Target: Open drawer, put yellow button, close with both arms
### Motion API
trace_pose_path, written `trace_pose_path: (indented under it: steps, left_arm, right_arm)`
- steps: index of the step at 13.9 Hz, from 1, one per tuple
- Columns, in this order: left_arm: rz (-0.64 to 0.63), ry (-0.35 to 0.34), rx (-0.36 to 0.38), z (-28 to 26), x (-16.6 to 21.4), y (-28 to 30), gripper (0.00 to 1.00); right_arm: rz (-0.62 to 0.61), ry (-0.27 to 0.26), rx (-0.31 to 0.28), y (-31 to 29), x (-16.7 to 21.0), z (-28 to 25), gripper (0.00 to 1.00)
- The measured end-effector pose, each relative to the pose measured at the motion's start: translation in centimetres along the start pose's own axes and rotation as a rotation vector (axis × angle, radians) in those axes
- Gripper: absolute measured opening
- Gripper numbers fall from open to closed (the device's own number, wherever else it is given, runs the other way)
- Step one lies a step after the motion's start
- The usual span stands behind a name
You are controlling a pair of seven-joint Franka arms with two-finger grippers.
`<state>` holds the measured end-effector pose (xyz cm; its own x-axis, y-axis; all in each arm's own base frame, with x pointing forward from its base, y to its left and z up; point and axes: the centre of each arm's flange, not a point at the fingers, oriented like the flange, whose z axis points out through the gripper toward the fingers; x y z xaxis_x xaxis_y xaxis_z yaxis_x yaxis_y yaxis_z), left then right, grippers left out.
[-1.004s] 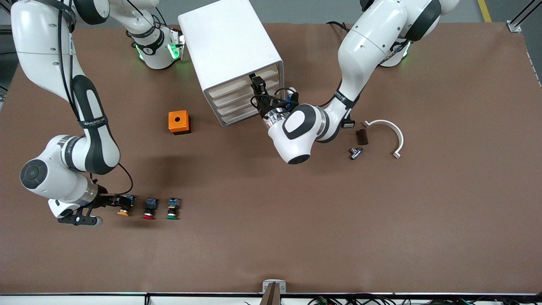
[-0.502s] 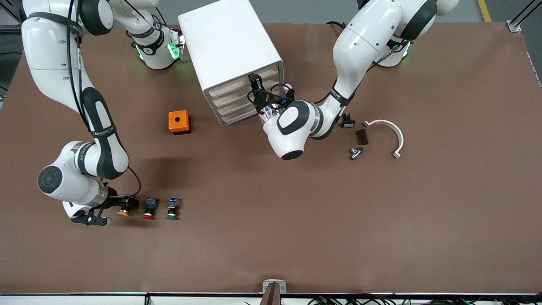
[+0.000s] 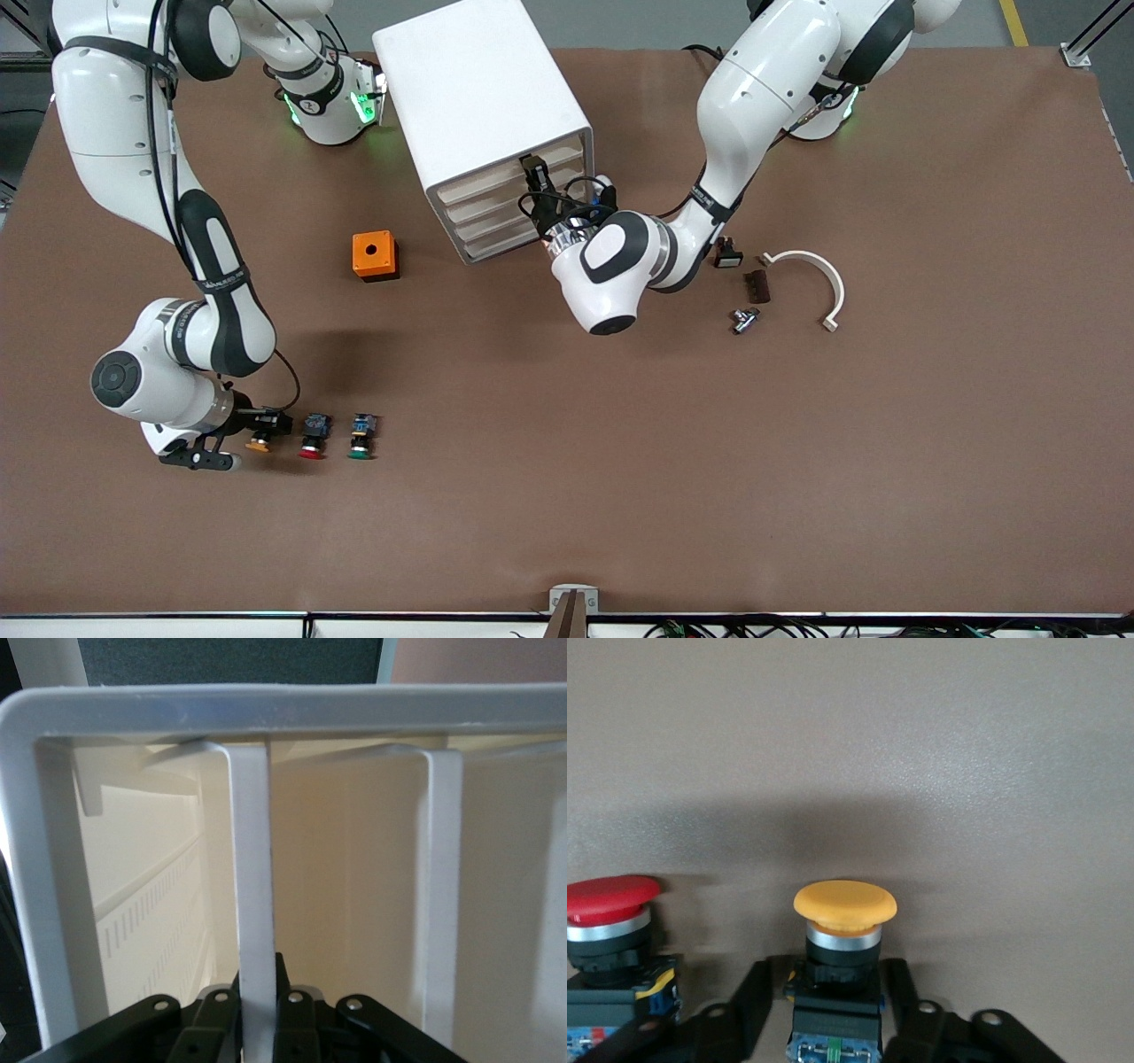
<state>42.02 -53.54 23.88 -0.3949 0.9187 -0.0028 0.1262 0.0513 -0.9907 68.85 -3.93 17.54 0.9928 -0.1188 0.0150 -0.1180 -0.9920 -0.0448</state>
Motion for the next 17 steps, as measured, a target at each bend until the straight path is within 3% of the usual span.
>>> trace_pose_path:
  steps: [2, 4, 7, 12, 17]
  left_arm:
    - [-0.004, -0.023, 0.005, -1.4, 0.4, 0.3, 0.08]
    - [-0.013, -0.075, 0.019, -3.9, 1.1, 1.0, 0.09]
    - [-0.023, -0.168, 0.056, -8.2, 2.6, 2.3, 0.11]
    - [-0.012, -0.280, 0.048, -12.7, 3.9, 3.1, 0.13]
    - [-0.011, -0.323, 0.036, -14.9, 4.8, 3.3, 0.17]
  right_arm:
    - [0.001, 0.003, -0.001, 0.1, 0.1, -0.2, 0.41]
    - [0.004, 0.001, 0.000, 0.0, 0.1, -0.2, 0.41]
    - [0.062, -0.050, 0.010, -1.0, 0.3, -2.0, 0.41]
    - [0.253, -0.116, 0.032, -7.3, -0.9, -13.6, 0.41]
    - [0.437, -0.162, 0.025, -17.4, -6.6, -23.5, 0.41]
